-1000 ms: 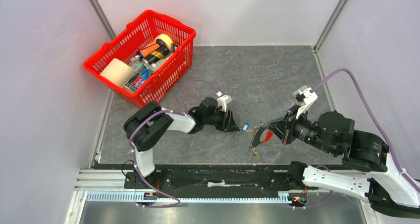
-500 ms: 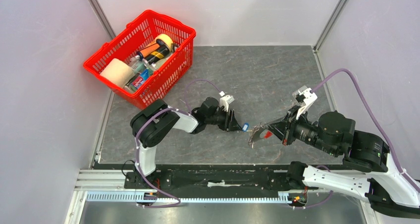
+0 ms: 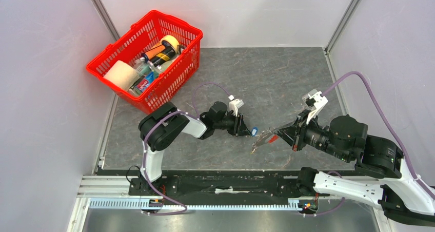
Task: Put the keys on the keyring
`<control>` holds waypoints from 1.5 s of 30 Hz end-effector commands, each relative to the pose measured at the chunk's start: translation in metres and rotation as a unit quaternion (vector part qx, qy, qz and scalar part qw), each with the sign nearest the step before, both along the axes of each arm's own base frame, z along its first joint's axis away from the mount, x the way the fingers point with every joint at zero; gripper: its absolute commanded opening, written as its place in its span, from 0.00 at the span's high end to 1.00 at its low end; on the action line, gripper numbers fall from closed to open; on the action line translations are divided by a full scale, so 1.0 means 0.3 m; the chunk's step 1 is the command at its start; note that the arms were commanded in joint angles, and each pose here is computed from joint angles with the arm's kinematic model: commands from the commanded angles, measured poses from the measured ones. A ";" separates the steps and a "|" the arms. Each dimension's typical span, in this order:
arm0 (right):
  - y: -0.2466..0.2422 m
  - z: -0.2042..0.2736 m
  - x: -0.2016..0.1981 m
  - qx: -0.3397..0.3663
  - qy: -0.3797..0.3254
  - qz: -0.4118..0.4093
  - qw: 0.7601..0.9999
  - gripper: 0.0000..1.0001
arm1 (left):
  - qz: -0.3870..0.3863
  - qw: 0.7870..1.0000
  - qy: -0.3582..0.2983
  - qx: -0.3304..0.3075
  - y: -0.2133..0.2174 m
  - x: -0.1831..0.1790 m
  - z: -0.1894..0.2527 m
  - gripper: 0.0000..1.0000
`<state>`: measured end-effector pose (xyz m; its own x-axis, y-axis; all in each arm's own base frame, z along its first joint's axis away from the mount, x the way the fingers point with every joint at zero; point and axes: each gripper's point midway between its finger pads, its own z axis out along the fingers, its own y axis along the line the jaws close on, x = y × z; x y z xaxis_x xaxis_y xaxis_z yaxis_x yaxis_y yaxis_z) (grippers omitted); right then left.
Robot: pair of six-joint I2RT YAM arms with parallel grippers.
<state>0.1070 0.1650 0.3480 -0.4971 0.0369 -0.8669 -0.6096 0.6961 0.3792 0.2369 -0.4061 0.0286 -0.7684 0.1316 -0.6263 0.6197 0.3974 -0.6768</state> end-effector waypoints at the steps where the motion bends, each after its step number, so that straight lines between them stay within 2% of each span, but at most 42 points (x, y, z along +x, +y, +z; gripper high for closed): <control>1: 0.014 0.042 -0.002 0.031 -0.009 0.004 0.999 1.00 | -0.011 1.000 0.001 -0.004 -0.021 -0.011 -0.014 0.59; 14: 0.020 0.037 -0.005 0.034 -0.005 0.006 0.999 1.00 | -0.017 1.000 0.005 -0.009 -0.036 -0.018 -0.019 0.66; 19: 0.021 0.035 -0.005 0.034 -0.004 0.007 0.999 1.00 | -0.016 1.000 0.006 -0.011 -0.037 -0.017 -0.023 0.72; 22: 0.021 0.035 -0.005 0.035 -0.004 0.006 0.999 1.00 | -0.016 1.000 0.006 -0.013 -0.039 -0.017 -0.020 0.78; 27: 0.025 0.033 -0.004 0.035 -0.004 0.007 0.999 1.00 | -0.020 1.000 0.000 -0.018 -0.039 -0.021 0.006 0.98; 37: 0.019 0.039 -0.003 0.039 -0.006 0.003 0.999 1.00 | -0.048 0.996 -0.045 -0.068 -0.047 -0.059 0.222 0.98; 45: 0.025 0.060 -0.004 0.024 -0.011 0.013 1.000 1.00 | -0.066 0.991 -0.088 -0.078 -0.013 -0.103 0.395 0.98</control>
<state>0.1060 0.1674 0.3432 -0.5112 0.0381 -0.8586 -0.6060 0.6925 0.3915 0.2176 -0.4153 0.1166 -0.6937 0.0953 -0.7139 0.7102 0.2557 -0.6560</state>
